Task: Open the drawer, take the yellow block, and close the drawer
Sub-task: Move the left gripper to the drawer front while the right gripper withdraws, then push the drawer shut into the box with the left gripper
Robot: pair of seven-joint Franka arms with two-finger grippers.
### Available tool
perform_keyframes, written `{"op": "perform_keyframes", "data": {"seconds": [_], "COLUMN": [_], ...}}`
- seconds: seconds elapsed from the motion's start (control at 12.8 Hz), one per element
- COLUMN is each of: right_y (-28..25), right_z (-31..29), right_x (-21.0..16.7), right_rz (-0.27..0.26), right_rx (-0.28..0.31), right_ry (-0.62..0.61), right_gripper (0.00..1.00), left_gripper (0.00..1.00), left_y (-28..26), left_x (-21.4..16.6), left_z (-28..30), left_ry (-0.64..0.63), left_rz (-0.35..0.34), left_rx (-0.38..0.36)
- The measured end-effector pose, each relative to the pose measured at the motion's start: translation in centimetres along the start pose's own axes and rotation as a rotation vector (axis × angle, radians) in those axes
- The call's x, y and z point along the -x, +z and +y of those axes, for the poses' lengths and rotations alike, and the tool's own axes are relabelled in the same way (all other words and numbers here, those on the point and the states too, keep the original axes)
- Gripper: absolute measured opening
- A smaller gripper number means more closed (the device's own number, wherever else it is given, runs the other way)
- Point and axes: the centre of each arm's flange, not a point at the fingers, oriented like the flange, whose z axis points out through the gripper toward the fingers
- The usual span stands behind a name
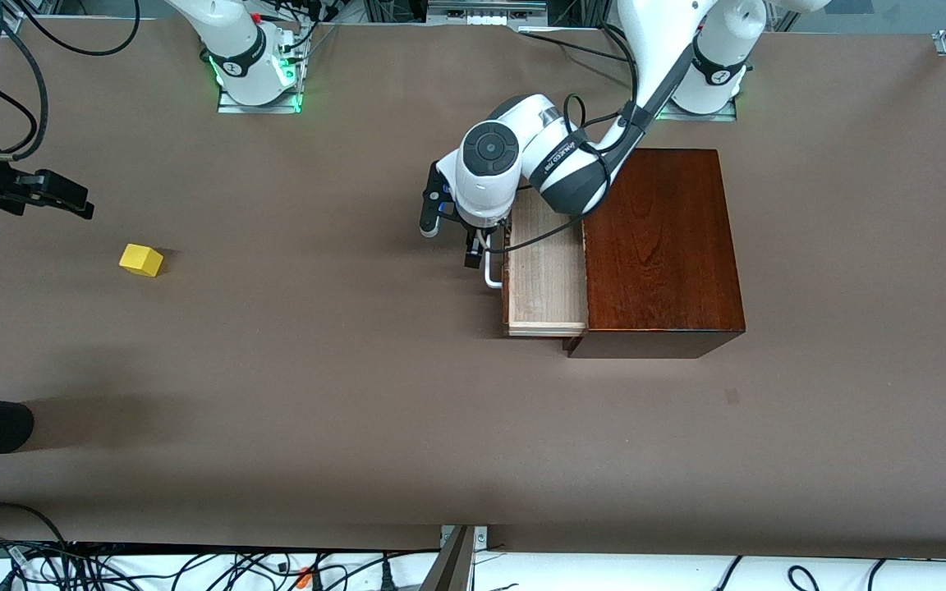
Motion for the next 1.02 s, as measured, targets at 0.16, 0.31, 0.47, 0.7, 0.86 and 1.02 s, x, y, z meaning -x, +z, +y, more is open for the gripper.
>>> {"op": "perform_keyframes", "data": {"seconds": [0.16, 0.31, 0.47, 0.7, 0.86, 1.02], "right_y": [-0.3, -0.4, -0.5, -0.8, -1.1, -1.2], "right_z": [-0.4, -0.8, -1.1, -1.7, -1.7, -1.6], "right_x": [0.0, 0.0, 0.2, 0.5, 0.5, 0.5], "right_rz": [0.01, 0.013, 0.009, -0.003, 0.001, 0.002], "right_rx": [0.0, 0.0, 0.0, 0.001, 0.001, 0.001], "right_ry": [-0.008, -0.013, 0.002, 0.009, 0.01, 0.012], "right_gripper": [1.0, 1.0, 1.0, 1.0, 1.0, 1.0], "left_gripper": [1.0, 1.0, 1.0, 1.0, 1.0, 1.0], "left_y": [0.1, 0.2, 0.1, 0.2, 0.2, 0.0], "left_x": [0.0, -0.1, -0.1, 2.2, 3.0, 4.1], "left_z": [0.0, 0.0, 0.0, -0.8, -1.0, -1.4], "left_ry": [-0.008, -0.006, -0.009, -0.026, -0.036, -0.052], "left_rz": [-0.003, -0.011, -0.015, -0.084, -0.107, -0.121], "left_rx": [0.0, -0.005, -0.004, 0.026, 0.045, 0.056]}}
